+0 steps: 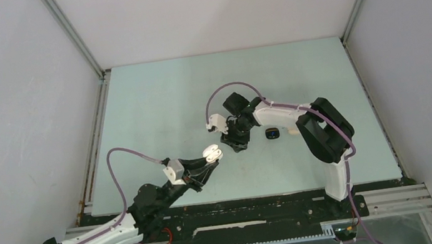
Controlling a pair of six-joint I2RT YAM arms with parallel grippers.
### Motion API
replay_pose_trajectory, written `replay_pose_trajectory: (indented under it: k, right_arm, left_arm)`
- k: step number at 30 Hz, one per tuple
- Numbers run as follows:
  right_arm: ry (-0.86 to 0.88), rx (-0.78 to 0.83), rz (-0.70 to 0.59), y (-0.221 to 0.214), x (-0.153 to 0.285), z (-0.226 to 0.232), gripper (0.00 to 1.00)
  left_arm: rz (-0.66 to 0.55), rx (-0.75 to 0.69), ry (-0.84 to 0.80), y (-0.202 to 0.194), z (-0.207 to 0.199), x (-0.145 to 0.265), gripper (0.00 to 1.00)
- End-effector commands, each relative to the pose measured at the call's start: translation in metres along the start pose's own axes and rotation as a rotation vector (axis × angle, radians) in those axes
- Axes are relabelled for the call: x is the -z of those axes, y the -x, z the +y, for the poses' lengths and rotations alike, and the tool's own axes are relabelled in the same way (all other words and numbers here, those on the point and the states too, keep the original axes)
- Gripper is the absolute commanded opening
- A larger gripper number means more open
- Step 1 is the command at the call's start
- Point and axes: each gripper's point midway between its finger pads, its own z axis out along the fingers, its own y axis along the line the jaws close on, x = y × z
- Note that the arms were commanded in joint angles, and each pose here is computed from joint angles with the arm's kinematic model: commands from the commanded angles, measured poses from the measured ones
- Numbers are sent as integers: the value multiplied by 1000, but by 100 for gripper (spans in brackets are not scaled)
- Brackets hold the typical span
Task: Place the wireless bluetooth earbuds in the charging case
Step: Pick up the right earbud from the center of the board.
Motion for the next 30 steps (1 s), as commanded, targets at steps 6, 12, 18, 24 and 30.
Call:
replay_pose_trajectory:
  k: [6, 12, 18, 24, 30]
  right_arm:
    - [-63, 42, 37, 8, -1, -8, 45]
    - [-63, 39, 73, 4, -6, -5, 44]
    - [-60, 26, 94, 0, -7, -4, 45]
    - [-53, 10, 95, -1, -1, -1, 46]
    - [-47, 3, 100, -2, 0, 0, 47]
  left_arm:
    - [93, -25, 18, -55, 8, 24, 0]
    - [94, -25, 18, -55, 8, 24, 0]
    - [97, -25, 18, -55, 8, 24, 0]
    - [97, -25, 18, -55, 8, 24, 0]
    - [101, -25, 17, -56, 8, 23, 0]
